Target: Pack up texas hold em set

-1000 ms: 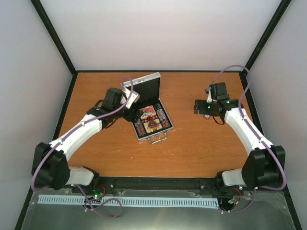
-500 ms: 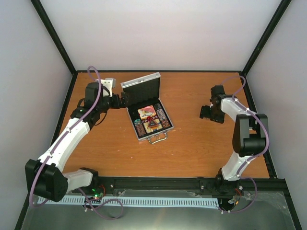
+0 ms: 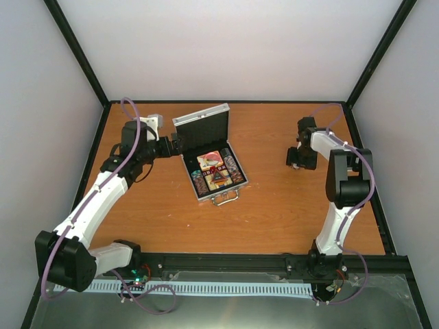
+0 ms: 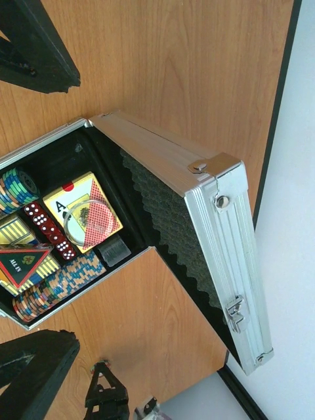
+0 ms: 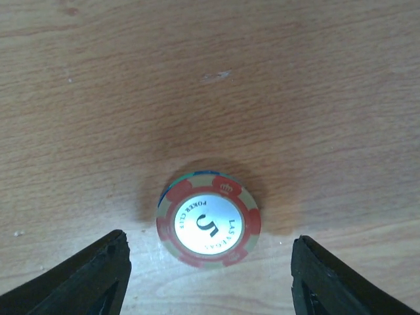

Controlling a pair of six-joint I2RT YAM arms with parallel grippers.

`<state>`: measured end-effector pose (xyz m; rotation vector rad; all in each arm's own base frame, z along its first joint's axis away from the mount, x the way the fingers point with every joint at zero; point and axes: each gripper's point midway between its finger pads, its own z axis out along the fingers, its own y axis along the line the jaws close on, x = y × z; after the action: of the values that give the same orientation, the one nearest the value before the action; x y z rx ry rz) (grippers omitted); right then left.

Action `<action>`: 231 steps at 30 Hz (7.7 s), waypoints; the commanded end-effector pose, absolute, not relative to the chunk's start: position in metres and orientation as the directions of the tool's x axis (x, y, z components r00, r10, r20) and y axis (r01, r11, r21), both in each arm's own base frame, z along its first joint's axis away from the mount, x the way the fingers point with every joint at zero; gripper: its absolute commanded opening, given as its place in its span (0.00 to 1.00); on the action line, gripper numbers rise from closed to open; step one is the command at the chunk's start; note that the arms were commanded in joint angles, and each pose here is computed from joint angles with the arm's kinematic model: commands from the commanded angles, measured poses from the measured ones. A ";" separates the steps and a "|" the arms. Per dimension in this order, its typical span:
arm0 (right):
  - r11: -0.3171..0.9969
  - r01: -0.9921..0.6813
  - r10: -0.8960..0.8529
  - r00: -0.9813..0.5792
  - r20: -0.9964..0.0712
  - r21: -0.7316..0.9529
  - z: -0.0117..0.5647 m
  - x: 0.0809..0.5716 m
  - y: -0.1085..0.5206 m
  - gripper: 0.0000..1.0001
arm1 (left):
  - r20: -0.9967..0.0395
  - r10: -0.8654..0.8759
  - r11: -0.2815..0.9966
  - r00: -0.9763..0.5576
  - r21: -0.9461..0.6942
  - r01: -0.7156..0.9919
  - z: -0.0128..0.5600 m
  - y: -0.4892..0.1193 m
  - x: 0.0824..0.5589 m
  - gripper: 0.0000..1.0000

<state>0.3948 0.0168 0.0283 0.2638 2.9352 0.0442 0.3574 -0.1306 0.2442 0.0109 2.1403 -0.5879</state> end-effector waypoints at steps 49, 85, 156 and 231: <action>0.999 0.013 0.015 -0.998 -0.059 0.037 0.009 0.368 0.054 0.38 | -0.688 -0.232 0.813 -0.688 -0.525 0.251 0.232 -0.152 0.354 1.00; 0.575 -0.793 -0.495 -0.532 -0.686 0.201 0.221 0.284 0.289 0.39 | -0.405 0.018 0.328 -0.914 -0.861 0.388 0.230 -0.267 0.301 0.70; 0.806 -0.582 -0.350 -0.617 -0.705 0.109 0.205 0.305 0.217 0.83 | -0.618 0.424 0.697 -0.662 -0.243 0.674 0.170 -0.208 0.338 0.01; 0.891 -0.246 0.049 -0.783 -0.620 0.381 0.169 0.317 0.147 0.84 | -0.630 0.772 0.301 -0.089 0.238 0.923 0.075 -0.313 0.432 0.01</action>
<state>0.3159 0.1465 0.1716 -0.1468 2.3984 0.5789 0.4417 -0.2971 0.0781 1.4349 1.9406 -0.1883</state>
